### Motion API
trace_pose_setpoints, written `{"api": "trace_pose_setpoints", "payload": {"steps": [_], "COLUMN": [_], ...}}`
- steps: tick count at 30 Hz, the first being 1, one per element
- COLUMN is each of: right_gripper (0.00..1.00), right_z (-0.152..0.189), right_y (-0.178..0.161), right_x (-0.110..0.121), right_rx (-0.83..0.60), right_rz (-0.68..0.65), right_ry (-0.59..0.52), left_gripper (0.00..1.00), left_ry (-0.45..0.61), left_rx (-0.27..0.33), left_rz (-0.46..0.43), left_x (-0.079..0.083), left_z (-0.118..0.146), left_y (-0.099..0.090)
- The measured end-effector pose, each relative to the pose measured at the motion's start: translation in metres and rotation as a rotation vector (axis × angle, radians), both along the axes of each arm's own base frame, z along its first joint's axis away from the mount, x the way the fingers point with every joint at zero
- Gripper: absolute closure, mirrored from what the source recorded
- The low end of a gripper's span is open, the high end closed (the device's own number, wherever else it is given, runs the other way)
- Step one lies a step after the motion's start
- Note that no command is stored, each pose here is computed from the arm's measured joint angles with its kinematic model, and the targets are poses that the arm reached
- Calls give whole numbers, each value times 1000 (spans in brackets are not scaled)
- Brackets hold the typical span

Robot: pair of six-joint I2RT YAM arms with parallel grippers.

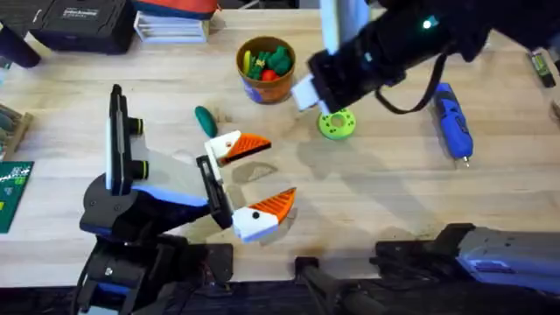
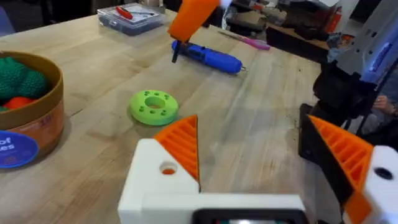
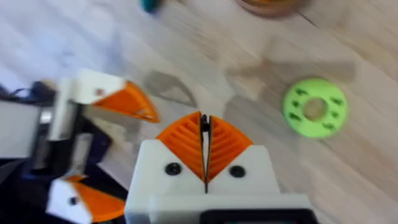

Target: Pick up the gripper from the table and insert it into the empty holder that is missing its gripper. Then pick up a screw, insert it into the mounting hole, and use the screwdriver to tighten it. Finally, clean up the table by picking up the vegetable and placing it into the bucket.

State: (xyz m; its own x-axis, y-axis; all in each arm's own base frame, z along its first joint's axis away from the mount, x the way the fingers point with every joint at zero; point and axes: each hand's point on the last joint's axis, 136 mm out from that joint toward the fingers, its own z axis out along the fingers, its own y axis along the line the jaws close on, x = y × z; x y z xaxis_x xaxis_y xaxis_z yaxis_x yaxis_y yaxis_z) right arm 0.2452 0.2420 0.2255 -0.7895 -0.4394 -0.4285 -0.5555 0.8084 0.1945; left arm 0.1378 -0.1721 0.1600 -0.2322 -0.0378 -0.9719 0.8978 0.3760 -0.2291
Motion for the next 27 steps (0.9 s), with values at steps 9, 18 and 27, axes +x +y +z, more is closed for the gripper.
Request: {"api": "trace_pose_setpoints", "payload": {"steps": [9,18,27], "right_gripper": [997,997,997], "right_z": [32,5,2], "right_y": [69,104,109], "right_x": [-26,-38,-44], "right_rx": [178,187,187], "right_rz": [188,256,277], "right_ry": [-61,19,33], "left_gripper": [15,15,15], "left_ry": [0,0,0], "left_rx": [0,0,0], "left_rz": [0,0,0], "left_x": [0,0,0], "left_z": [0,0,0], "left_y": [0,0,0]}}
